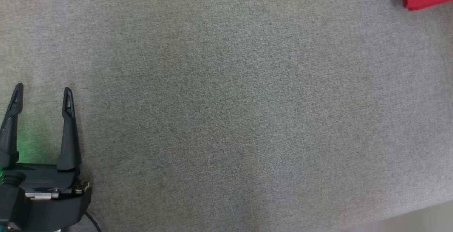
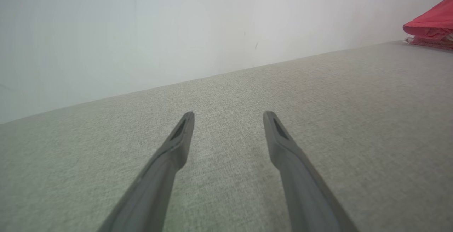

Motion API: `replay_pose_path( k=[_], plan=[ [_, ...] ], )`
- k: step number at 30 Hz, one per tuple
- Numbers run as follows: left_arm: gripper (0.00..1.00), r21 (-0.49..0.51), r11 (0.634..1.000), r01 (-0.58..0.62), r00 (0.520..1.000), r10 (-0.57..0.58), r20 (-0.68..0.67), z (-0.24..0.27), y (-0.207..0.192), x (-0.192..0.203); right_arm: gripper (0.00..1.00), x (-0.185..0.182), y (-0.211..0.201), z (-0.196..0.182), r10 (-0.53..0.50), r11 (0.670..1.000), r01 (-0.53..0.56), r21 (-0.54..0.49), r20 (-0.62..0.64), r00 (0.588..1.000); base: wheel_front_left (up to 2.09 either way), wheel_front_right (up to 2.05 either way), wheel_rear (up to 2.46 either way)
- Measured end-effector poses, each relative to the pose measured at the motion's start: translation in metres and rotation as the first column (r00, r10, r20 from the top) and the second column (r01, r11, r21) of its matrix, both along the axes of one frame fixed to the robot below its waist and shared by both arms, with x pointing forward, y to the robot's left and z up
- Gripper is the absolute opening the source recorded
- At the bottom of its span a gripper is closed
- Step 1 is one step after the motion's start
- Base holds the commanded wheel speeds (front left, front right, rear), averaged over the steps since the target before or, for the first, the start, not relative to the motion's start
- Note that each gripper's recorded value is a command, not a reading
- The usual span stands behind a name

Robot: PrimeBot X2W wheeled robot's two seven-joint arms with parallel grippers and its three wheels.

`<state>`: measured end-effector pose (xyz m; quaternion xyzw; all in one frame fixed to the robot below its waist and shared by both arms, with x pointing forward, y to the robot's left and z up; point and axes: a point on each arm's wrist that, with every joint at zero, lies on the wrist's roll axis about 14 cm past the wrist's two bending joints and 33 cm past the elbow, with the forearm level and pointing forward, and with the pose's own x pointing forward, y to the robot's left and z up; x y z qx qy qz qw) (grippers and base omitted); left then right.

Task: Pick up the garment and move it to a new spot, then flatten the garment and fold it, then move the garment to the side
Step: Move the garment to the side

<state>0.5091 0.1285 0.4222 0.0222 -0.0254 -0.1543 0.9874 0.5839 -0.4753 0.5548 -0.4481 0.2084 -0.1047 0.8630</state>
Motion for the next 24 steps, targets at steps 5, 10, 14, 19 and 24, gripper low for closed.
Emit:
replay_pose_path(
  k=[5,10,14,19,24],
  plan=[
    [1.0,-0.001,1.0,0.006,1.0,-0.006,-0.006,-0.003,-0.002,0.001,1.0,-0.004,-0.001,0.004,0.0,1.0,0.001,-0.006,0.009,1.0,0.0,0.0,0.0],
    [1.0,-0.011,1.0,-0.011,1.0,0.011,-0.013,-0.001,0.001,0.0,1.0,-0.003,0.008,0.011,0.022,0.999,-0.024,0.033,0.068,0.997,0.0,0.0,0.0],
    [1.0,-0.019,0.999,-0.04,0.999,0.039,-0.022,0.004,0.006,-0.006,1.0,0.0,0.031,0.02,0.08,0.99,-0.097,0.101,0.156,0.984,0.0,0.0,0.0],
    [1.0,-0.036,0.996,-0.078,0.997,0.076,-0.034,0.014,0.013,-0.019,1.0,-0.004,0.064,0.035,0.162,0.961,-0.219,0.17,0.295,0.941,0.0,0.0,0.0],
    [1.0,-0.049,0.991,-0.128,0.991,0.125,-0.056,0.023,0.025,-0.04,1.0,-0.017,0.101,0.036,0.192,0.91,-0.315,0.27,0.399,0.897,0.0,0.0,0.0]
  ],
)
